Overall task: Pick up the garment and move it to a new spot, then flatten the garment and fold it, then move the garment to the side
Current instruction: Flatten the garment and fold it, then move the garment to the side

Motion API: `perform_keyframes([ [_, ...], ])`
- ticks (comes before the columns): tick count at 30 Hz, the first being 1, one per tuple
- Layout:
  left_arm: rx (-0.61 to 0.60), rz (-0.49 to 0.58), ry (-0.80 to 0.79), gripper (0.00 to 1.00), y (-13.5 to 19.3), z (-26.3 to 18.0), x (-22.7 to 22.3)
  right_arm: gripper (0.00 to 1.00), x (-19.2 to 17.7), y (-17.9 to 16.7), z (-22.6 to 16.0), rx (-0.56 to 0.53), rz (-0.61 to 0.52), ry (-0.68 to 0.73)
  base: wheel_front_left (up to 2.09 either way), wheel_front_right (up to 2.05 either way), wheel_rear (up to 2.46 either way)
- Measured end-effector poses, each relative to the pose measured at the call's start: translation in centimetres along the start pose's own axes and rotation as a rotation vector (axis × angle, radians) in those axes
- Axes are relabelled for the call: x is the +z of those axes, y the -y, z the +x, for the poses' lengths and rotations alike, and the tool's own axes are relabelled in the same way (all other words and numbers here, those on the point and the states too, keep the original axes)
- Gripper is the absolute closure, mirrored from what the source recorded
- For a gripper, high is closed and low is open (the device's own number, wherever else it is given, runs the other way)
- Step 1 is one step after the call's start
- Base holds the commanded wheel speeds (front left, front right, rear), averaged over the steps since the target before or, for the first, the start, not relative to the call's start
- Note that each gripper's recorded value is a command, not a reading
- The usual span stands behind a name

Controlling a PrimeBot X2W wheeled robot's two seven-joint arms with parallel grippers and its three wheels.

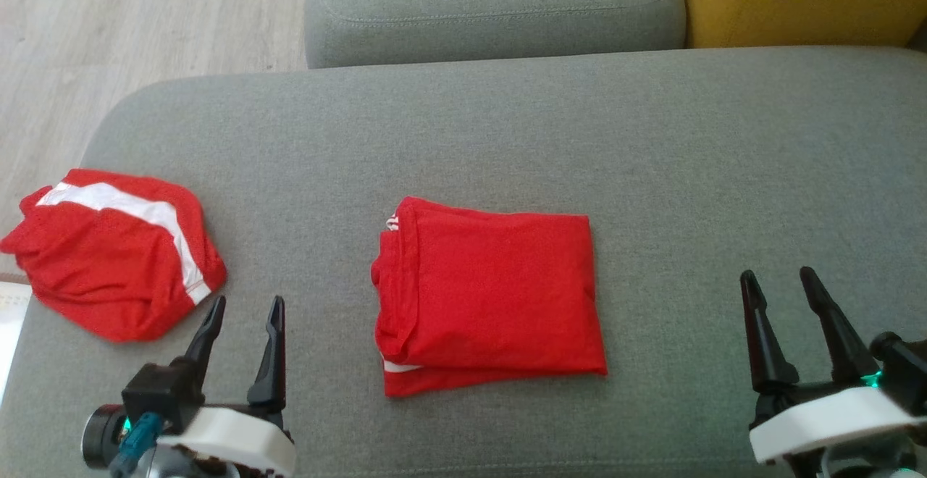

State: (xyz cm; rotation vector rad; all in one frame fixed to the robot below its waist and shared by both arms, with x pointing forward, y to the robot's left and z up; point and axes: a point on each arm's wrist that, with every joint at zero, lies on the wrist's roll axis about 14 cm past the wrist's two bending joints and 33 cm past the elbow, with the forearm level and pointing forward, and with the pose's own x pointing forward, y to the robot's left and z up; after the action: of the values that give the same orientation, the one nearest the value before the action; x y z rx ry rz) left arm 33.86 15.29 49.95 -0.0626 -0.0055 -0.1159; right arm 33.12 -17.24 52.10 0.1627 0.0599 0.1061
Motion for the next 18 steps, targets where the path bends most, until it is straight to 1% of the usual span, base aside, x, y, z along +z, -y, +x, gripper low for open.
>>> perform_keyframes([
  [18,0.024,0.012,-0.001,0.0,-0.66,-0.22,-0.01,0.0,-0.05,-0.24,0.28,0.005,-0.004,-0.007,0.0,0.0,0.0],
])
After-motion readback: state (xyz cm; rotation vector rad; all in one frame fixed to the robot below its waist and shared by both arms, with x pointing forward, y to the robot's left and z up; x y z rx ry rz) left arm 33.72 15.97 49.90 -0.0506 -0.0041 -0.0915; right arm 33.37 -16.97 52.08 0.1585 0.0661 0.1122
